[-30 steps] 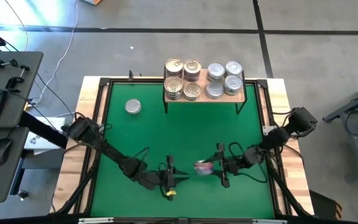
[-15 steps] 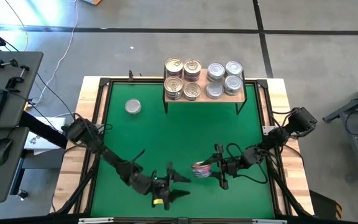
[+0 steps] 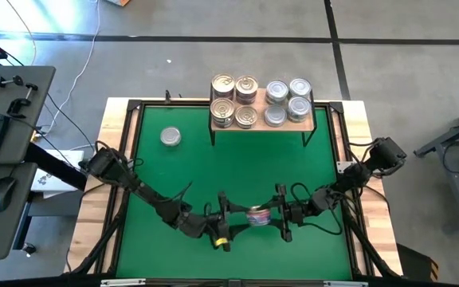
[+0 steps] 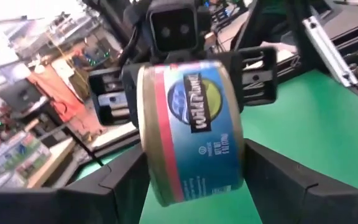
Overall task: Stack canned seafood by type on shelf
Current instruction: Stack the blue pink tuna can on top of the bottom right blue pink tuna can on the shelf
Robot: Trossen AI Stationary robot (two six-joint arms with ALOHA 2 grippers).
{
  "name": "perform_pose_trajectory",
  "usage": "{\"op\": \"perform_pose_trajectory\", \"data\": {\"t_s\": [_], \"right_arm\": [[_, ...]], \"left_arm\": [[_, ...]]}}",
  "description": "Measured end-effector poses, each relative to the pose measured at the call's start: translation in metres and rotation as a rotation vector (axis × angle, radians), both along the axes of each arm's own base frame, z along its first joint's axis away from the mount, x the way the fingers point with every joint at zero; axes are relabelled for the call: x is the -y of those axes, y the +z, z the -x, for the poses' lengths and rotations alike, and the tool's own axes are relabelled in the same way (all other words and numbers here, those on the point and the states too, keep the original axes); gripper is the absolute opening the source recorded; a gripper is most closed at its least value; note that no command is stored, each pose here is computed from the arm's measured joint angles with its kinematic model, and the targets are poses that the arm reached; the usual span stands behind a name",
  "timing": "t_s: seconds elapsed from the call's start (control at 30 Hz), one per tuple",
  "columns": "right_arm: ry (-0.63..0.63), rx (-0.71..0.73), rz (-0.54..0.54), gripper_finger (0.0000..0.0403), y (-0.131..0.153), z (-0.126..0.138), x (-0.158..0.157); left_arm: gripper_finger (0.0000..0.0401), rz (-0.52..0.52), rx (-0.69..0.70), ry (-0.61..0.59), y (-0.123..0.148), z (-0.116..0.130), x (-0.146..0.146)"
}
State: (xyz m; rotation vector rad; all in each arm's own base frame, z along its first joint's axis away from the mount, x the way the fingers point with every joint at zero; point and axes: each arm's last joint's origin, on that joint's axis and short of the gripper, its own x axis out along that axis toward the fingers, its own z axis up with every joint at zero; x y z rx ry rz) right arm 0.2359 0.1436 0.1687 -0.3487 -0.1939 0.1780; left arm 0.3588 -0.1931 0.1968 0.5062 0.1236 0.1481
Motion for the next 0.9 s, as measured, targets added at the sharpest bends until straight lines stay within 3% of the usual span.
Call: {"op": "perform_pose_trajectory", "data": {"t_s": [0.3, 0.5, 0.6, 0.8, 0.9], "right_arm": [[-0.01, 0.004, -0.006, 0.0171, 0.001, -0.001, 0.001], [-0.004, 0.003, 0.004, 0.0171, 0.001, -0.001, 0.0], [-0.011, -0.001, -0.007, 0.0172, 0.001, -0.001, 0.0], [-0.064, -0.059, -0.079, 0.0266, -0.004, -0.001, 0.001], [-0.161, -0.117, -0.034, 0.0287, -0.008, 0.002, 0.0]], "left_arm": [[0.0228, 0.081, 0.01, 0.005, -0.001, -0.002, -0.003], [0.0177, 0.099, 0.011, -0.013, -0.001, -0.002, -0.003], [0.0176, 0.107, 0.005, -0.026, -0.001, -0.002, -0.002], [0.0176, 0.065, -0.093, 0.046, -0.013, 0.002, -0.001], [0.0176, 0.047, -0.183, 0.128, -0.025, 0.008, -0.002]]}}
